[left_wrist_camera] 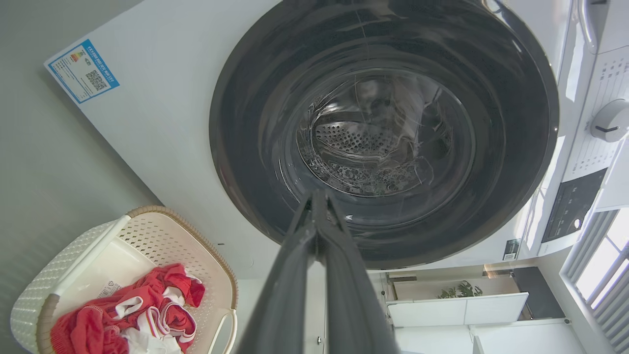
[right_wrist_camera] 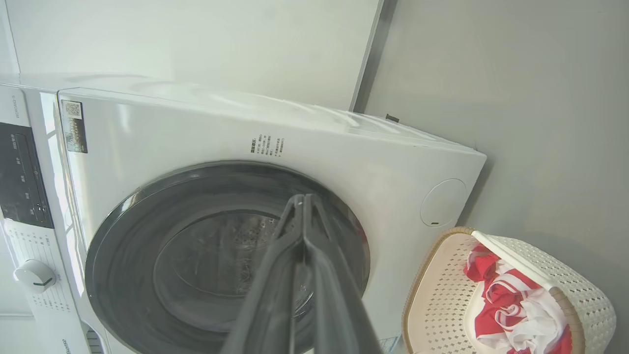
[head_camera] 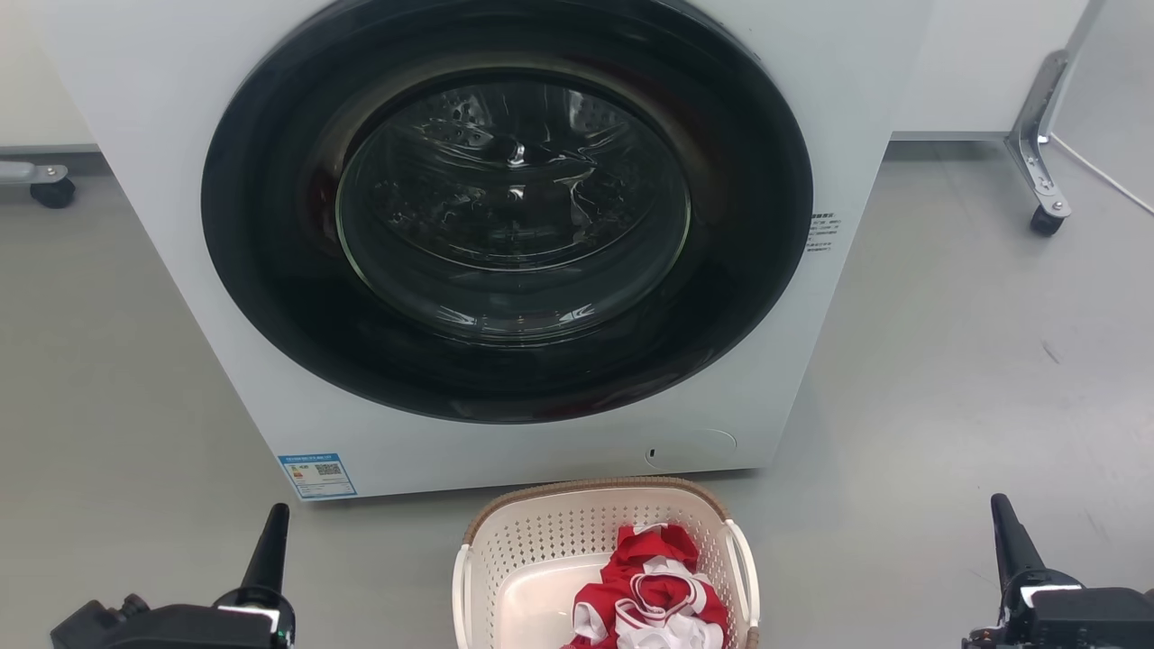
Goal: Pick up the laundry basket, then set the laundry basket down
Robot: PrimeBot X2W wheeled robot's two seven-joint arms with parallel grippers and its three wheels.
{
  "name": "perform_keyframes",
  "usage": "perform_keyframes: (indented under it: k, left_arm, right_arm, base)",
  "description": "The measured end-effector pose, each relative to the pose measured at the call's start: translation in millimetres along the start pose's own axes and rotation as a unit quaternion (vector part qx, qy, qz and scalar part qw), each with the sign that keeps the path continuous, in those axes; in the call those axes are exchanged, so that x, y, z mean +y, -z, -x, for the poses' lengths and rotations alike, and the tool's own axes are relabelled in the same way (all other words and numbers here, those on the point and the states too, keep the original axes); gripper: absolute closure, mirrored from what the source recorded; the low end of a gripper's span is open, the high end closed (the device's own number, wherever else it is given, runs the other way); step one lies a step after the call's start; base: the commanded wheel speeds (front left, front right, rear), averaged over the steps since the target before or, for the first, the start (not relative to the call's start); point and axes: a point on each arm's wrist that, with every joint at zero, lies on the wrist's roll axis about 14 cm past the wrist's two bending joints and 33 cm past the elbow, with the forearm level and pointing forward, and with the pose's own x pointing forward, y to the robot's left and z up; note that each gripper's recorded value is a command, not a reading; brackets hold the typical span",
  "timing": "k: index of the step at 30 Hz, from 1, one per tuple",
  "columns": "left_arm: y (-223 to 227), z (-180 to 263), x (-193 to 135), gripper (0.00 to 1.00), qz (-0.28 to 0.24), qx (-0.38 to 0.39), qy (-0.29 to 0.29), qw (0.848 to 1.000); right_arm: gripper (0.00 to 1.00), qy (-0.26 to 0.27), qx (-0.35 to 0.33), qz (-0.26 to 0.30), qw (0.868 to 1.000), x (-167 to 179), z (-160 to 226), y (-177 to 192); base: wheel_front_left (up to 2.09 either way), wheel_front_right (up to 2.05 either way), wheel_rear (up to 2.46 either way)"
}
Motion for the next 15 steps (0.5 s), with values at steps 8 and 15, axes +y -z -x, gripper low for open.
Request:
perform_keyframes:
  k: [8, 15]
  left_arm:
    - [-3.8, -1.6, -2.3, 1.0, 0.053, -0.004, 0.011, 0.999]
    - [-9.2, -4.7, -8.5, 1.0, 0.101, -0.011, 0.029, 0.994]
  right_arm:
    - [1.0, -0.011, -0.005, -0.054, 0.998, 2.8, -1.8, -2.9]
    - [1.0, -0.023, -0.009, -0.106, 0.994, 5.5, -3.4, -5.3]
  base:
    - [0.0, 0.0, 0.0]
    - [0.0, 0.0, 0.0]
